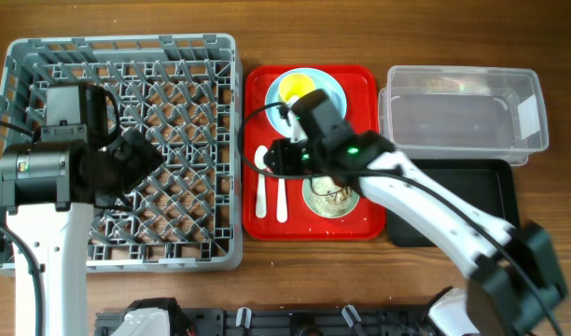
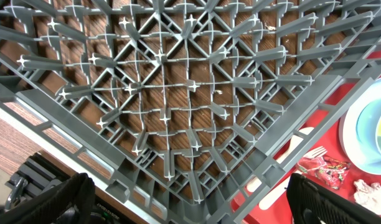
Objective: Sort waste into correct bins and load items into the dishwasher rack
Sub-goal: 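Grasp the red candy wrapper on the tray with the right gripper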
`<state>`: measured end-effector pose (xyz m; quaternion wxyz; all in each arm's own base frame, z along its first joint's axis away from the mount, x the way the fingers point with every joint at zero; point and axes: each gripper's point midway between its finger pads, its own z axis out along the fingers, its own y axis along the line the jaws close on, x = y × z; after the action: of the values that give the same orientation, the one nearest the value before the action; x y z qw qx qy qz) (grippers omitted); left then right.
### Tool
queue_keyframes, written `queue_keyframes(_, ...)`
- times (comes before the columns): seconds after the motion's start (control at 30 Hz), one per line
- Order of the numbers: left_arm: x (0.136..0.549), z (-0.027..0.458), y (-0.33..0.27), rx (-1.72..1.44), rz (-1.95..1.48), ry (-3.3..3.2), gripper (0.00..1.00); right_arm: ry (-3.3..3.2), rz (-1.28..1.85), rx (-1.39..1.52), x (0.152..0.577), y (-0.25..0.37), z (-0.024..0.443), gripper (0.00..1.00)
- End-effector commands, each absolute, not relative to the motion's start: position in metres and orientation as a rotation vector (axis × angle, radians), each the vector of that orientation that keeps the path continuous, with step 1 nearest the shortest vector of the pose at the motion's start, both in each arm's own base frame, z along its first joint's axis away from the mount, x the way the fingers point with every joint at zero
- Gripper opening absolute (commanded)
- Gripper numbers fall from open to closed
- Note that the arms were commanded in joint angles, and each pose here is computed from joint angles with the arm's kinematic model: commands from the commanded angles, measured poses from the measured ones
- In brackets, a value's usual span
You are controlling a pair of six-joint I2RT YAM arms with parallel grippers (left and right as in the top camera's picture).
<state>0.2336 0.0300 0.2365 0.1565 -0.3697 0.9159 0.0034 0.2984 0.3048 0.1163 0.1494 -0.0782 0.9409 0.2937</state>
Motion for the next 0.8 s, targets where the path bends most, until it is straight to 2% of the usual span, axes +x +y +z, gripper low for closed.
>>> queue_keyframes(0.0, 0.232, 0.237, 0.034, -1.067, 0.029, 2.614, 1.00, 2.802, 0.810, 0.183, 0.306, 0.311, 0.083, 0.43)
queue_keyframes(0.13, 0.232, 0.237, 0.034, -1.067, 0.029, 2.614, 1.00, 2.862, 0.812, 0.462, 0.302, 0.317, 0.058, 0.43)
queue_keyframes(0.37, 0.232, 0.237, 0.034, -1.067, 0.029, 2.614, 1.00, 2.839, 0.647, 0.718, 0.298, 0.314, 0.026, 0.36)
queue_keyframes(0.53, 0.232, 0.237, 0.034, -1.067, 0.029, 2.614, 1.00, 2.740, 0.531, 0.788, 0.313, 0.300, 0.020, 0.38)
queue_keyframes(0.77, 0.232, 0.237, 0.034, -1.067, 0.029, 2.614, 1.00, 2.717, 0.520, 0.804, 0.318, 0.299, 0.016, 0.38)
